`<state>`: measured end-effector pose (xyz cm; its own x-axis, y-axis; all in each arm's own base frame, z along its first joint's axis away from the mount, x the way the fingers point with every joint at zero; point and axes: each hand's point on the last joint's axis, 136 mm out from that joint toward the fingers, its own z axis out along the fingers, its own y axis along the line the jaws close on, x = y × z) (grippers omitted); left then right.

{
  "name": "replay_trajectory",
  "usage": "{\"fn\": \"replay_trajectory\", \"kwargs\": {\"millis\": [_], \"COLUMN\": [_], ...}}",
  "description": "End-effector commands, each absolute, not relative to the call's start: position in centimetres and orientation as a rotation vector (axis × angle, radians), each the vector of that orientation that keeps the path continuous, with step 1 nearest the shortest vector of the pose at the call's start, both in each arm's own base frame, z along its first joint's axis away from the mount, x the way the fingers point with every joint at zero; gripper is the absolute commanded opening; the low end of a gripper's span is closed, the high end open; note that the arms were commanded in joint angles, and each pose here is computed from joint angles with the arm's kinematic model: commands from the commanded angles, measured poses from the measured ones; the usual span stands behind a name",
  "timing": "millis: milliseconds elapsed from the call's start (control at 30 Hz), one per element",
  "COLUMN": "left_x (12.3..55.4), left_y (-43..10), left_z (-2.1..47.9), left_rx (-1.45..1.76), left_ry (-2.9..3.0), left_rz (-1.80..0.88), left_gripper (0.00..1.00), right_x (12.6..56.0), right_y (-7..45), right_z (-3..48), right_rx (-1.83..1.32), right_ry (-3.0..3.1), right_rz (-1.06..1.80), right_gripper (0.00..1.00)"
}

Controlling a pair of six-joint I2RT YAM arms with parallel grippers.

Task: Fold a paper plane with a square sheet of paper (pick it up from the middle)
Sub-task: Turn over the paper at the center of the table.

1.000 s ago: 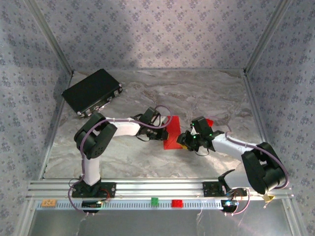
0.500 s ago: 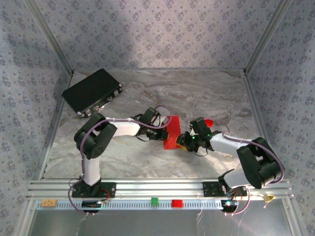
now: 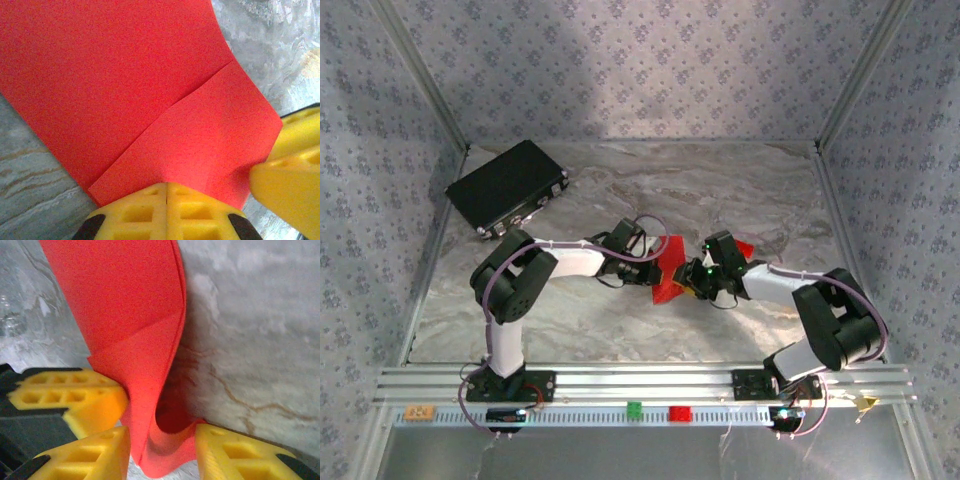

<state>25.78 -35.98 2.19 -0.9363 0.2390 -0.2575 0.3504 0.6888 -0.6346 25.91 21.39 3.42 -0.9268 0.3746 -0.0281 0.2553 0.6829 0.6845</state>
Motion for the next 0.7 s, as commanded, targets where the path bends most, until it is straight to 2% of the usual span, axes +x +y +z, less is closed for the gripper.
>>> {"fn": "replay_trajectory", "kwargs": {"millis": [0,400,667], "left_x": [24.7,24.7,24.7], "left_y": [-34.5,-34.4,-34.6], "left_z": [1.0,1.0,1.2], "left_rx": [0.455,0.462,0.462], "left_ry": [2.819,2.821,2.815], "left_rz": [-1.019,-1.014,-1.024], "left_gripper": [0.0,0.0,0.0], "right_x": [27.2,28.7,28.9], "right_y": [21.9,21.6,21.8], "right_z": [4.4,4.1,3.5], "right_rx": [0.459,0.464,0.471], "right_ry": [2.698,2.686,2.683], "right_rz": [1.111,1.149,1.194], "right_gripper": [0.41,0.41,0.35]}}
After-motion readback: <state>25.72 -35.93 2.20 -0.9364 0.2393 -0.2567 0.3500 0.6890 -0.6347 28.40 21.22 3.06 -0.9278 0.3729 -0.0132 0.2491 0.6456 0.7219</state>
